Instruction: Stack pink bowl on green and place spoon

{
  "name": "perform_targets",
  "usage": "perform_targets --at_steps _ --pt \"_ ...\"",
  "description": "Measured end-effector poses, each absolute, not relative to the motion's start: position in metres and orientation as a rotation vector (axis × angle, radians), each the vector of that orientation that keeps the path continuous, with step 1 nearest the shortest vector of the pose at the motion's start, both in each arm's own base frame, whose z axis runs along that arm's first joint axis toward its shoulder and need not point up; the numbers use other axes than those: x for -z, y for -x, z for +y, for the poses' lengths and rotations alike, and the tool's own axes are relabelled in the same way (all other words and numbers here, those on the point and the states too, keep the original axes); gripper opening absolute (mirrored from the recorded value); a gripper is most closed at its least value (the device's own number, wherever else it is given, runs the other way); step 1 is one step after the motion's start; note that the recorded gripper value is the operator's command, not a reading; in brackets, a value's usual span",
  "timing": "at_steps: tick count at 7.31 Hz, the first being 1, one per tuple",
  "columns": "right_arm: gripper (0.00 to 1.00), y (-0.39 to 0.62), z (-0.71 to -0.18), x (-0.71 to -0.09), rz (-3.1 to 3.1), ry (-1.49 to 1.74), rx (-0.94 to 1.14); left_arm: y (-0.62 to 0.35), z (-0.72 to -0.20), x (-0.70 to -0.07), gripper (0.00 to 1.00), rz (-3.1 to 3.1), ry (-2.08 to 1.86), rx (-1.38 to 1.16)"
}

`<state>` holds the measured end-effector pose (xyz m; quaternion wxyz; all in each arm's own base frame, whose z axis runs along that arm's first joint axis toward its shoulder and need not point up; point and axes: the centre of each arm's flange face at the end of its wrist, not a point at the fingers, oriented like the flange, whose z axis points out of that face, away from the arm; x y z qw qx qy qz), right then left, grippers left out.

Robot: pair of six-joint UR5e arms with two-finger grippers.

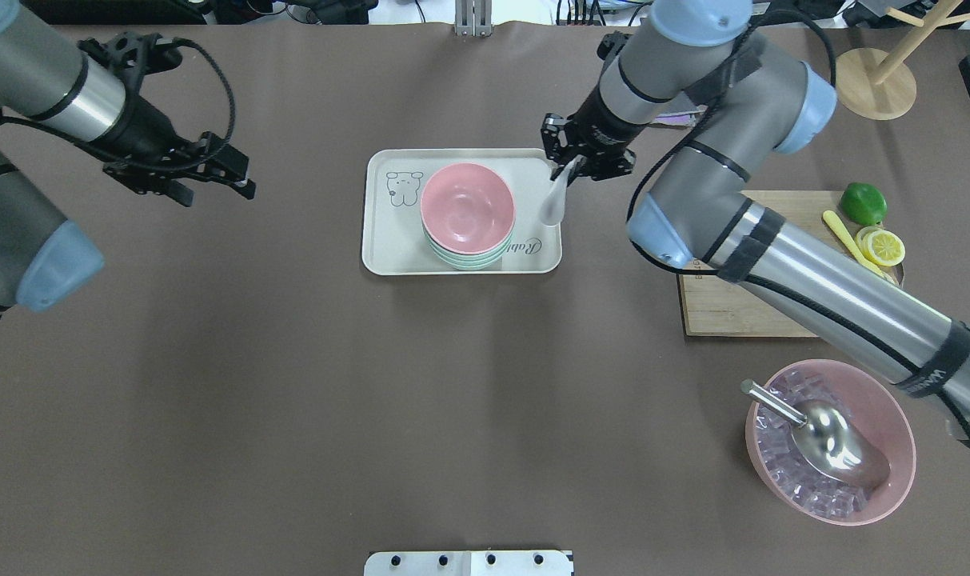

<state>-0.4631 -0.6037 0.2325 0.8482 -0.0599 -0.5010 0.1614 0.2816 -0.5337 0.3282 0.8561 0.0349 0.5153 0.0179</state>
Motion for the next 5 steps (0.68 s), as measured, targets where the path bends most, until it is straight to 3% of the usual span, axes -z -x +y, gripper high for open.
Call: perform_targets --at_steps 1,2,5 --pt "0.0 0.486 -0.599 -0.196 -1.077 0.132 -0.385 -0.267 -0.526 -0.348 0.98 1.069 -0.08 -0.06" --pt "0.99 0.5 -0.595 -0.175 -1.093 0.132 -0.408 -0.262 -0.523 -0.357 0.98 1.061 -0.081 -0.067" --pt "1.0 0.508 -0.594 -0.166 -1.097 0.127 -0.446 -0.26 -0.522 -0.366 0.98 1.052 -0.077 -0.068"
